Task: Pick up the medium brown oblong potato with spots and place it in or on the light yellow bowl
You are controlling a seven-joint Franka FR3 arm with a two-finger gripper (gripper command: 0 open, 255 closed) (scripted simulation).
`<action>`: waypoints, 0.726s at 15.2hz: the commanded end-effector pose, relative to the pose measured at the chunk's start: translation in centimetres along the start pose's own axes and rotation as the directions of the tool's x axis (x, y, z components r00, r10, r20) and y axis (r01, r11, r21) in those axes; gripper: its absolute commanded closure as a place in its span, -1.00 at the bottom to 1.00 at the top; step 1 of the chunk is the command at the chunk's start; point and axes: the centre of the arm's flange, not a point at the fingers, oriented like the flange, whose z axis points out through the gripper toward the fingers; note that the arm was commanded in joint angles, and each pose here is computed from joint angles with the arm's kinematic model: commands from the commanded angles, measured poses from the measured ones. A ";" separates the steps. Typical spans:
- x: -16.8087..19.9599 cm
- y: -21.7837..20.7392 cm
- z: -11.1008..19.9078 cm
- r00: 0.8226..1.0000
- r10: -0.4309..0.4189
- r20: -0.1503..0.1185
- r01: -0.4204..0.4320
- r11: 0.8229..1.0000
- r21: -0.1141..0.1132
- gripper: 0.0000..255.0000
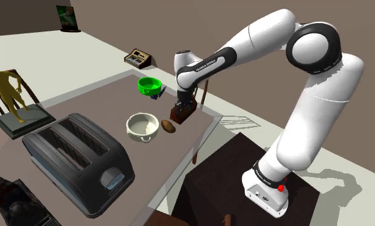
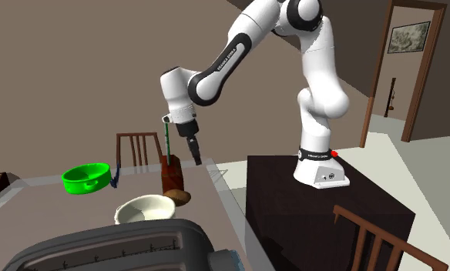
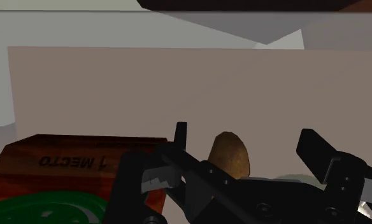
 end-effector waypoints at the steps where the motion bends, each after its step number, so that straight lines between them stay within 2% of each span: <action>1: 2.3 0.0 1.6 1.000 -0.008 -0.001 0.008 1.000 -0.002 -1.00; 10: 12.0 -2.2 8.0 0.999 -0.046 -0.004 0.045 0.999 -0.008 -1.00; 11: 12.0 -2.2 8.5 0.999 -0.046 -0.004 0.045 0.999 -0.008 -1.00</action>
